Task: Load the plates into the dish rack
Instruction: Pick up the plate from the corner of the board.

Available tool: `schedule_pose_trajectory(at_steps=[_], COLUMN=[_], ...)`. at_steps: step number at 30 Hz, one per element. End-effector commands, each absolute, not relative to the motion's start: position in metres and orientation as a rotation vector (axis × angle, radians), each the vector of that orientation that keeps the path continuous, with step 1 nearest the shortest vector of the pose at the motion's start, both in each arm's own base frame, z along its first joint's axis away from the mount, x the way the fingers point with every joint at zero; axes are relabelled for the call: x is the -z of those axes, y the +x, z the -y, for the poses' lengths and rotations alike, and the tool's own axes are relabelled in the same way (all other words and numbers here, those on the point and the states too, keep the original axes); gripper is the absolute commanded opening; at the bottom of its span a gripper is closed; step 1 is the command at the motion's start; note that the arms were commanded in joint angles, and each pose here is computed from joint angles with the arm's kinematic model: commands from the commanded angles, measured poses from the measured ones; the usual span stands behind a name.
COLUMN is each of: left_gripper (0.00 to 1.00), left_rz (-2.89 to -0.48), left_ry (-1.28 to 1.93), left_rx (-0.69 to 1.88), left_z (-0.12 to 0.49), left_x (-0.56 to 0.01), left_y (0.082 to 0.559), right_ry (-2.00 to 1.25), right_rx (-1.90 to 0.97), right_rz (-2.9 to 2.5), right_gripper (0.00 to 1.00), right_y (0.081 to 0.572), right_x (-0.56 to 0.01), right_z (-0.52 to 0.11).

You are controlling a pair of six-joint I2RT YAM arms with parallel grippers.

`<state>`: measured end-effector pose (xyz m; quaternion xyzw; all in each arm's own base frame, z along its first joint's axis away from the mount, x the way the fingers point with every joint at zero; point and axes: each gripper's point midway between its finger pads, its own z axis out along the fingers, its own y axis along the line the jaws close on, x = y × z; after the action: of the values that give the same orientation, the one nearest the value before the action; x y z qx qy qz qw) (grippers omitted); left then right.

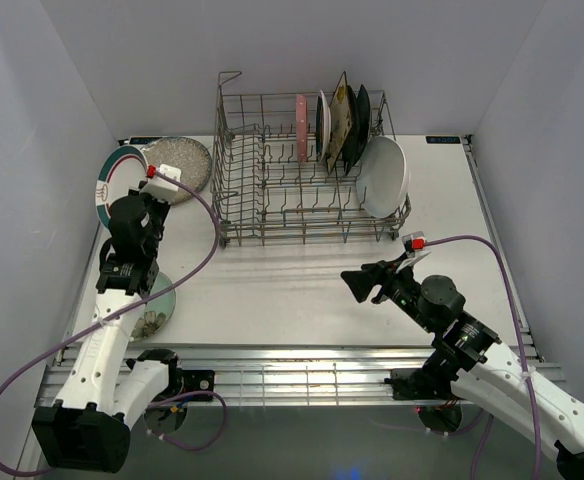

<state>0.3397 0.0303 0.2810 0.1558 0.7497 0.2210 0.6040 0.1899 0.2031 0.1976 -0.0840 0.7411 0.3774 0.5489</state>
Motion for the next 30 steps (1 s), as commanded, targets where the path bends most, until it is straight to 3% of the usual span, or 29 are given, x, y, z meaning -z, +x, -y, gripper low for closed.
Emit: schedule_pose_trajectory(at_steps=[1,15,30], left_gripper=[0.0,0.0,0.0], left_rz=[-1.608,-1.47,-1.456], left_ry=[0.329,0.354,0.351], left_rx=[-0.478,-0.135,0.216], left_z=[-0.025,0.025,0.072], left_x=[-0.334,-0.423,-0.464], left_y=[0.333,0.311,0.302], right_ry=[-0.178,-0.196,-0.239], right_rx=[-0.905,-0.916,-0.926], right_rz=[-1.722,-1.725,-1.676], right_gripper=[0.73,0.73,0.73], right_y=[0.192,0.194,0.198], right_x=[-0.205,-0.207,-0.217], right_z=[-0.203,-0.21,-0.219])
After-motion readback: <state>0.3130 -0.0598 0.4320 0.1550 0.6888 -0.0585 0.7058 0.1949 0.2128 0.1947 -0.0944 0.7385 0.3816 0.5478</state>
